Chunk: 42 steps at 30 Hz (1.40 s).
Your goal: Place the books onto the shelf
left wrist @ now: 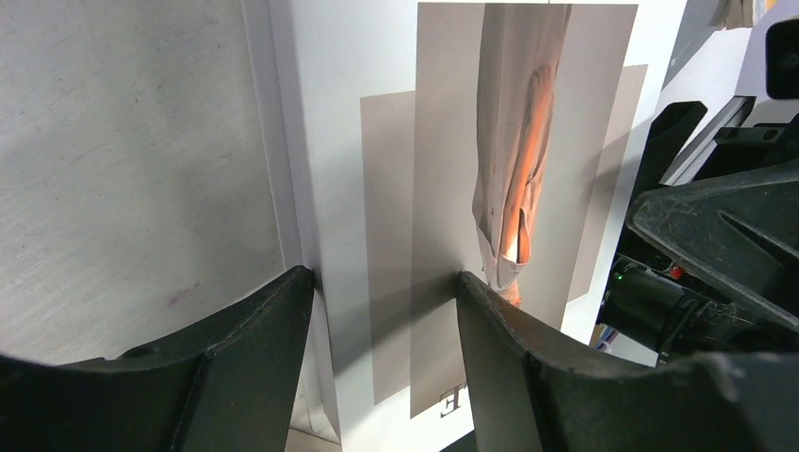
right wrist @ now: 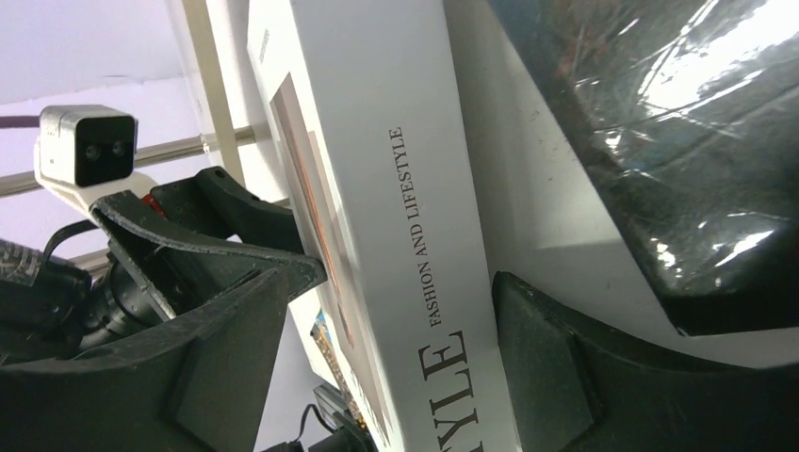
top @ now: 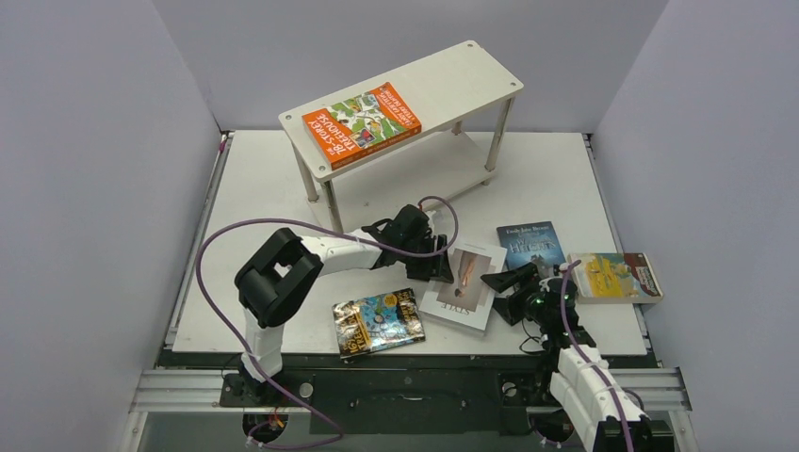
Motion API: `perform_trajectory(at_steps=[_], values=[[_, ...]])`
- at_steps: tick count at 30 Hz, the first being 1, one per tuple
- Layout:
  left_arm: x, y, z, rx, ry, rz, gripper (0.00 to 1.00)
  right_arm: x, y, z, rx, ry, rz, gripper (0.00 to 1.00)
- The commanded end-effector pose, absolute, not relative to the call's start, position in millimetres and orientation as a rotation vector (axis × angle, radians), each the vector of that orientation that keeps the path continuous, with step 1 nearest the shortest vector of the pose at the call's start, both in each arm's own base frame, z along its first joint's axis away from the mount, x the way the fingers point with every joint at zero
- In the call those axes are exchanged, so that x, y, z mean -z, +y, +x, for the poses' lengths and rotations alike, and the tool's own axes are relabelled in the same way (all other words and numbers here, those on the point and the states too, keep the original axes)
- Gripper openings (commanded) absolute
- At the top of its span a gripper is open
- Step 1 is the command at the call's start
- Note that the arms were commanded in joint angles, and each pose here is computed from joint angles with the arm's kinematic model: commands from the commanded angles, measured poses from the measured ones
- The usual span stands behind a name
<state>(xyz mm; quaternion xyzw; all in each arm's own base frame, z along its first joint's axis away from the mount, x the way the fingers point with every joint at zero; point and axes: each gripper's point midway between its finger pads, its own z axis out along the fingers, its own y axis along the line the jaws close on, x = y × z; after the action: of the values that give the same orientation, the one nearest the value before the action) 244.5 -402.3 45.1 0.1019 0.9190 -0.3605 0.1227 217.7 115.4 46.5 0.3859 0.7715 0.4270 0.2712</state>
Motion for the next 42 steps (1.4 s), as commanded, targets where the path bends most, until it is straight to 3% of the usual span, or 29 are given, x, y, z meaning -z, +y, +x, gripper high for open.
perform_trajectory(at_steps=[1,10,13,14,15,20,24,31,34,42], values=[[-63.0,-431.9,243.1,1.210,2.618,0.352,0.53,-96.3,131.9,223.9,-1.323,1.992,0.872,0.72],[-78.0,-440.0,240.6,1.291,2.580,0.391,0.53,-101.1,132.3,221.2,-1.253,2.057,0.736,0.41],[-89.2,-441.3,239.3,1.312,2.556,0.409,0.53,-99.5,129.7,220.3,-1.213,2.084,0.726,0.16],[-96.5,-440.3,238.1,1.313,2.545,0.419,0.53,-99.2,128.5,220.0,-1.197,2.093,0.726,0.02],[-100.3,-439.0,237.7,1.308,2.537,0.429,0.54,-99.8,125.3,219.7,-1.157,2.109,0.721,0.00],[-143.7,-423.2,227.2,1.190,2.471,0.515,0.56,-122.4,106.8,227.1,-0.976,2.110,0.668,0.00],[-176.7,-404.3,214.2,1.001,2.408,0.644,0.57,-149.7,108.1,232.8,-0.992,2.070,0.584,0.00],[-259.9,-374.2,187.4,1.037,2.223,0.752,0.58,-194.5,101.9,255.6,-1.024,1.931,0.584,0.00],[-301.6,-355.4,182.7,1.079,2.103,0.725,0.58,-230.6,101.4,276.8,-1.144,1.705,0.634,0.00],[-409.8,-270.5,186.9,1.048,1.735,0.466,0.62,-257.3,115.7,327.9,-1.217,1.492,0.775,0.00]])
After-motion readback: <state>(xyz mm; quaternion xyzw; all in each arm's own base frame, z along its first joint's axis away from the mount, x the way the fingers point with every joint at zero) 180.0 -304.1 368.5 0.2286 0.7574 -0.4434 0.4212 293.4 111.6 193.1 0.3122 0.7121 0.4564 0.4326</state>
